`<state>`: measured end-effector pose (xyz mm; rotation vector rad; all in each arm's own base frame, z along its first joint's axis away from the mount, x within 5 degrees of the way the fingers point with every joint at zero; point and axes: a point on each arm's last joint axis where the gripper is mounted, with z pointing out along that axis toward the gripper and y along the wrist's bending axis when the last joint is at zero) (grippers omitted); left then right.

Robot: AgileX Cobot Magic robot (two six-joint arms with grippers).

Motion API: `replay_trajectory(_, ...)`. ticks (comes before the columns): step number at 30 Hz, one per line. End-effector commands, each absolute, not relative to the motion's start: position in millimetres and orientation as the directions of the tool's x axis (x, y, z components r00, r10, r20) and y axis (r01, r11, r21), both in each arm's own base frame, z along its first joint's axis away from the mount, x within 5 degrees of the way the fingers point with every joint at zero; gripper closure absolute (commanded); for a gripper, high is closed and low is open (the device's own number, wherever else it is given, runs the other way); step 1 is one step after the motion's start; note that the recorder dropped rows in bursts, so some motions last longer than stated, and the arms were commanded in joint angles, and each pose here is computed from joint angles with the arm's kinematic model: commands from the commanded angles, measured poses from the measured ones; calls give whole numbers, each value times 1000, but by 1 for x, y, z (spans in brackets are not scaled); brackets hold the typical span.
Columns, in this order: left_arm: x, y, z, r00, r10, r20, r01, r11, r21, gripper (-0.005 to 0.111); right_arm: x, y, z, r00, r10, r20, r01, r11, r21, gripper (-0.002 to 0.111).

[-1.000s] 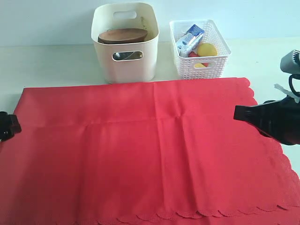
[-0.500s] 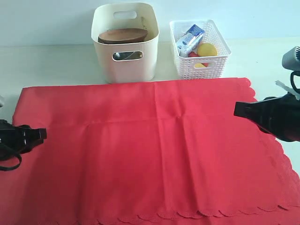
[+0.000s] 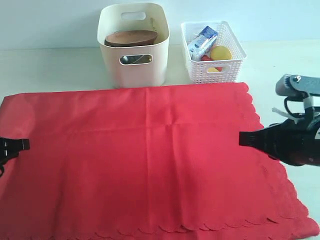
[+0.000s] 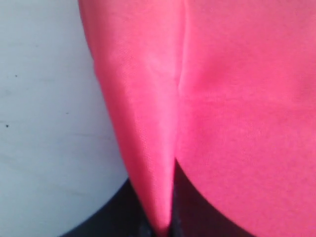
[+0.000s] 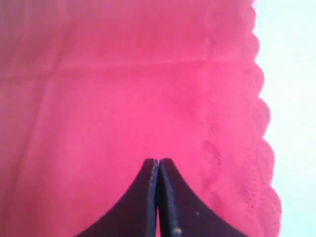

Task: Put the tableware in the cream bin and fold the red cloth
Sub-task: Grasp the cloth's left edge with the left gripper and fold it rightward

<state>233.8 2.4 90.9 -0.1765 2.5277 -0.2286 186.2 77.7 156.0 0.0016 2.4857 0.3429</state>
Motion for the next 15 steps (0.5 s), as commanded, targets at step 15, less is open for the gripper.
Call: replay_trajectory(15, 227, -48, 199, -651, -105, -752, 420, 775, -472, 107, 184, 77, 96, -941, 50, -335, -3, 988, 154, 108)
